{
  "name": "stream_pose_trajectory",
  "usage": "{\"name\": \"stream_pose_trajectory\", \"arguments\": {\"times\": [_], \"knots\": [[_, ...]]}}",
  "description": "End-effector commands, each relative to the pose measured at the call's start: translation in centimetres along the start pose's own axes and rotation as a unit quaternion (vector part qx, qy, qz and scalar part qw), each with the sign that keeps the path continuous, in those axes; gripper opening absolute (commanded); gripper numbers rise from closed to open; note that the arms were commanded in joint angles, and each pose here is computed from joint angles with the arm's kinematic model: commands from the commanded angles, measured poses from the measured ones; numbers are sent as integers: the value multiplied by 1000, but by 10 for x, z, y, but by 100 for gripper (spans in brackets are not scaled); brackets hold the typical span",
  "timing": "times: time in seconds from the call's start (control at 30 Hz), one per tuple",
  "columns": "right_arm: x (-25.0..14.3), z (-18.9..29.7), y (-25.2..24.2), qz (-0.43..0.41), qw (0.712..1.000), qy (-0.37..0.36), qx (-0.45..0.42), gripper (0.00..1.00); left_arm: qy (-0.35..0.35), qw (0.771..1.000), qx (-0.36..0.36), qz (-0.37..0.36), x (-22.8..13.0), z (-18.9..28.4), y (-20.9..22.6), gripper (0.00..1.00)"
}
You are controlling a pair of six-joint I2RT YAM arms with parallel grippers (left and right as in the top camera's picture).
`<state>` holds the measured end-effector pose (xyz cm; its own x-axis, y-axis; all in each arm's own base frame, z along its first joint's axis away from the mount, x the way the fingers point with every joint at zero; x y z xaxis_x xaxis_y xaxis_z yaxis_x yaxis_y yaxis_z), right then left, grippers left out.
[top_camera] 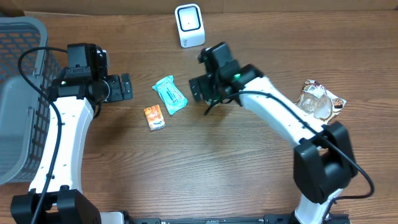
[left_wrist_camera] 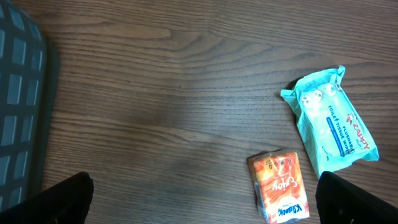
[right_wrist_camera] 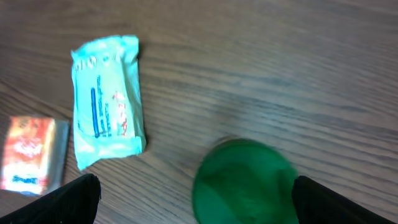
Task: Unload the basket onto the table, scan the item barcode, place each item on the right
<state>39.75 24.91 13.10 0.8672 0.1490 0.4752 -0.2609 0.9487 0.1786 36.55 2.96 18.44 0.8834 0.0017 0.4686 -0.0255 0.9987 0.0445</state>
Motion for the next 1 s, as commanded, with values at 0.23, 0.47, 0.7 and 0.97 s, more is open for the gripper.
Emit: {"name": "stream_pose_trajectory", "arguments": {"times": [0.23,0.47,0.7,0.97], "knots": [[-7,-29,-25,-38,997,16,-62,99,5,1000,7,-13,-2,-3,3,100],[-9,-38,-26,-38,997,19,-63,99,5,1000,7,-13,-2,-3,3,100],[-7,-33,-22,-43,997,22,-53,98,5,1000,7,-13,-1,-3,3,99],[13,6,-8,-41,999,-12,-22,97,5,1000,7,-13,-2,-3,3,100]]}}
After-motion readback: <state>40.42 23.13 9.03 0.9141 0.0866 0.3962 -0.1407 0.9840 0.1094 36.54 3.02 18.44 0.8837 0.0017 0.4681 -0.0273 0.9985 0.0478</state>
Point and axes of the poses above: each gripper's point midway between its finger pads, its own z axis back along the fingers, its own y axis along the line the jaws close on, x = y × z, the point moved 3 cm from there along z, back along the fingers, and after that the axes turned 9 degrees about -z, right-handed, at the moved point
